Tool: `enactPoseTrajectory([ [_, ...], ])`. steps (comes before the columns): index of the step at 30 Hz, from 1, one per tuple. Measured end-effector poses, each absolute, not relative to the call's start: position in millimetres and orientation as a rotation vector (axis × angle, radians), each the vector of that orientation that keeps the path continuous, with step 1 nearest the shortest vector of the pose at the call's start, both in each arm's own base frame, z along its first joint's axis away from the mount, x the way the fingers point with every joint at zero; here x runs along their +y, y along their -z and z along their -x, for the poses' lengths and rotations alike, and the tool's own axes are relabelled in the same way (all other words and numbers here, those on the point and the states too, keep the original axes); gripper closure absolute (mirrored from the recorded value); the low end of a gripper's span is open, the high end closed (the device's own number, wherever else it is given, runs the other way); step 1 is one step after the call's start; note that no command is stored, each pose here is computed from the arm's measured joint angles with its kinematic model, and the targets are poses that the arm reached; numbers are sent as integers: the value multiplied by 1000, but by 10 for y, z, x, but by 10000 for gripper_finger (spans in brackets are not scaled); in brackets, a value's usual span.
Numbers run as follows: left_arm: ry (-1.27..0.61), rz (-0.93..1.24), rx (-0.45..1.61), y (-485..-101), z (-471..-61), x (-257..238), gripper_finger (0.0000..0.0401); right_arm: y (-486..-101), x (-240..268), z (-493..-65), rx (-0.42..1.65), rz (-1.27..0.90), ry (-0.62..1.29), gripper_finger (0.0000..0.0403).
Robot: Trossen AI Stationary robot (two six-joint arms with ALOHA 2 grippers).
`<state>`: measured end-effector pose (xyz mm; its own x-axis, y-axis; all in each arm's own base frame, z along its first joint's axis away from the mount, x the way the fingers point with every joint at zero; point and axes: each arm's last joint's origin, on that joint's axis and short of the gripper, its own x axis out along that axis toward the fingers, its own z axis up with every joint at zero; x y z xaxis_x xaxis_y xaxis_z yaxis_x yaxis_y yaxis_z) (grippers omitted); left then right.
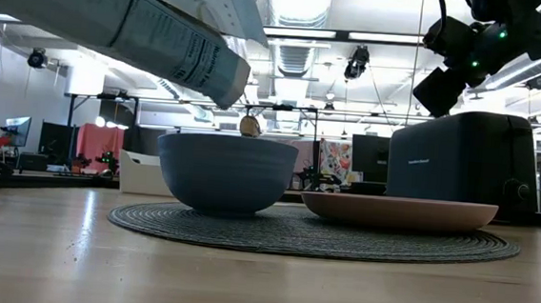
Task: Arrange a breakfast setting
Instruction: Pour the cereal from the blue cereal box into the blue bowl on the gray mat
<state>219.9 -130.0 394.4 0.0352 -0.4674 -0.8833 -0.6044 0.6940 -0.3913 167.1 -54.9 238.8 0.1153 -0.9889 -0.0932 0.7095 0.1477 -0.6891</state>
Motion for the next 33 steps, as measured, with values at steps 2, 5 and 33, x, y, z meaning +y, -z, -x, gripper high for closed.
enactPoseTrajectory([
  [2, -127, 905, 1607, -3946, -2204, -1289, 302, -2388, -550, -1670, 623, 555, 1342, 310],
  [5, -131, 915, 1607, -3944, -2217, -1270, 302, -2388, -550, -1670, 623, 555, 1342, 310],
  [33, -5, 1022, 1658, -3958, -2345, -941, 301, -2388, -550, -1670, 623, 555, 1342, 310],
])
